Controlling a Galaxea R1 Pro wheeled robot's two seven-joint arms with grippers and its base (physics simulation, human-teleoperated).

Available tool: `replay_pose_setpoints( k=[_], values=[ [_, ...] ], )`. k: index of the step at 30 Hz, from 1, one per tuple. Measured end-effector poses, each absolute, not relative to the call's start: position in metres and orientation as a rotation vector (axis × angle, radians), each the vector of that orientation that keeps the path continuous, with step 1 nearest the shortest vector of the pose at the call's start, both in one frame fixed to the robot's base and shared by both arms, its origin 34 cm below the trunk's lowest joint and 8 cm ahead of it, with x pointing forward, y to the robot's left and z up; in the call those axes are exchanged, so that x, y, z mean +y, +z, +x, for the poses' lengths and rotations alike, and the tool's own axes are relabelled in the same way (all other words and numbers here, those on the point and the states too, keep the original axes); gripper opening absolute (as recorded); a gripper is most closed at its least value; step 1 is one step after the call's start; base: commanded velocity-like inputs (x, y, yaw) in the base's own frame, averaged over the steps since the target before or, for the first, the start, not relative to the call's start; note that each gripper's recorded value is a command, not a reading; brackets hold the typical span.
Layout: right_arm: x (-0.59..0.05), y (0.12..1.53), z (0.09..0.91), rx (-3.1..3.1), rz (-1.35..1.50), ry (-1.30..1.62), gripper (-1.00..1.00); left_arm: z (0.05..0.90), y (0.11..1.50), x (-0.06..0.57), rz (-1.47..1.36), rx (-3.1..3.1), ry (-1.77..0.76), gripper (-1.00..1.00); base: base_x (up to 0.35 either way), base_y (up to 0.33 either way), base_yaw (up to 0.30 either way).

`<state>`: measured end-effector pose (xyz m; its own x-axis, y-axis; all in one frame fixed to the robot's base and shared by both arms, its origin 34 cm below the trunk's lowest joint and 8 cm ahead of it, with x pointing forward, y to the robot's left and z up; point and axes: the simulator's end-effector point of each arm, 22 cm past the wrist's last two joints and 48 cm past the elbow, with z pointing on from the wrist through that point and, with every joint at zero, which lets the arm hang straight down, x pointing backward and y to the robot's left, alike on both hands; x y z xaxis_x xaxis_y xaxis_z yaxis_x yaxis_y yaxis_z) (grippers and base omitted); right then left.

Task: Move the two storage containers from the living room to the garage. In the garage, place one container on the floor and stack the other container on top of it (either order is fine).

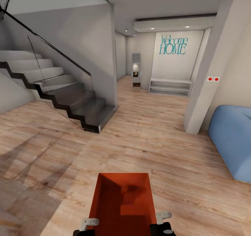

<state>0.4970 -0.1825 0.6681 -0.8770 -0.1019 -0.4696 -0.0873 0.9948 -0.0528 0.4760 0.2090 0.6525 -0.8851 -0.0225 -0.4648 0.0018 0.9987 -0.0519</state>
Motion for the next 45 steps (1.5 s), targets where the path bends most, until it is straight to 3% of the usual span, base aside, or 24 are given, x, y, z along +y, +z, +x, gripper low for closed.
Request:
replay_pose_setpoints(
  k=[10, 45],
  values=[
    [-0.1826, 0.6681, 0.497, 2.647, -0.133, -0.041, -1.0, 0.476, 0.6525, 0.209, -0.014, 2.657, -0.069, -1.0, 0.342, 0.0, -0.164],
    [-0.1825, 0.6681, 0.4969, 2.647, -0.133, -0.041, -1.0, 0.476, 0.6525, 0.209, -0.014, 2.657, -0.07, -1.0, 0.342, 0.0, -0.032]
  ],
)
